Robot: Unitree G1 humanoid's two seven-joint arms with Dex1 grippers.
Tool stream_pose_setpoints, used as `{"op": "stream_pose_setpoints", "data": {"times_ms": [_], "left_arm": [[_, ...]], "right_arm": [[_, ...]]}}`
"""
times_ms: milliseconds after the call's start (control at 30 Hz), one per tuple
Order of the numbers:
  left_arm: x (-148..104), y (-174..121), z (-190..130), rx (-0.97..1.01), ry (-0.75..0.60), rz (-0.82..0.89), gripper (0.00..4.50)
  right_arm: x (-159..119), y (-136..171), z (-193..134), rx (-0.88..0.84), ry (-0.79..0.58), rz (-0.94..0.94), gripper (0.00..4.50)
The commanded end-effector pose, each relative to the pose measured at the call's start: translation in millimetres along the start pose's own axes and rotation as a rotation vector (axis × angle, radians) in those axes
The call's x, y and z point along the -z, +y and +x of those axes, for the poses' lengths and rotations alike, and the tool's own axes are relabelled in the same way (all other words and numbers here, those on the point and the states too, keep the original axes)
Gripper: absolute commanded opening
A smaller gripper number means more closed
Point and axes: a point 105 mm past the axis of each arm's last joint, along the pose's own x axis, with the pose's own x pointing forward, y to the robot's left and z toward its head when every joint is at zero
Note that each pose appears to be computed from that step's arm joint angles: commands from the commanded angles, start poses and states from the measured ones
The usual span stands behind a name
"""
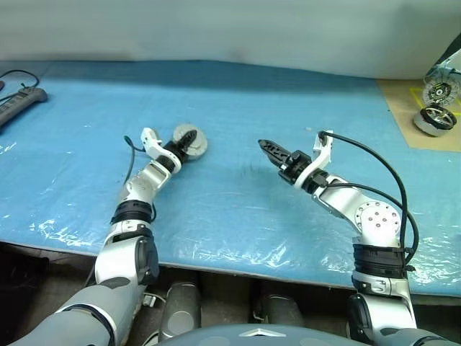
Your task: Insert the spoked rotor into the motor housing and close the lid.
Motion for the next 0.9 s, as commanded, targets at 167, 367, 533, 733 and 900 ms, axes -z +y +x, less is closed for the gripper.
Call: {"op": "stream_pose_setpoints", "data": {"times_ms": [167, 367, 533, 733, 900], "left_arm": [[-8.9, 1.7, 4.1, -0.03, -0.011, 0.085, 4.06], [-54.1, 21.8, -17.5, -0.094, -0.079, 0.203, 4.47], [-92.0, -8.5, -39.3, 0.097, -0.154, 0.292, 4.47], [-67.3, -50.8, -65.5, 0.223, -0.076, 0.668, 4.47], [-8.1, -68.3, -88.4, 0.266, -0.046, 0.965, 4.47]], "right_arm": [[2.6, 16.8, 0.8, -0.056, -0.004, -0.065, 3.19], [12.5, 21.3, -0.2, -0.087, 0.024, -0.07, 3.19], [14.3, 18.2, -1.6, -0.077, 0.033, -0.11, 3.19], [-0.2, 6.6, -15.3, 0.145, -0.054, -0.633, 3.19], [1.7, -16.6, -38.8, 0.359, -0.068, -0.968, 3.19]]}}
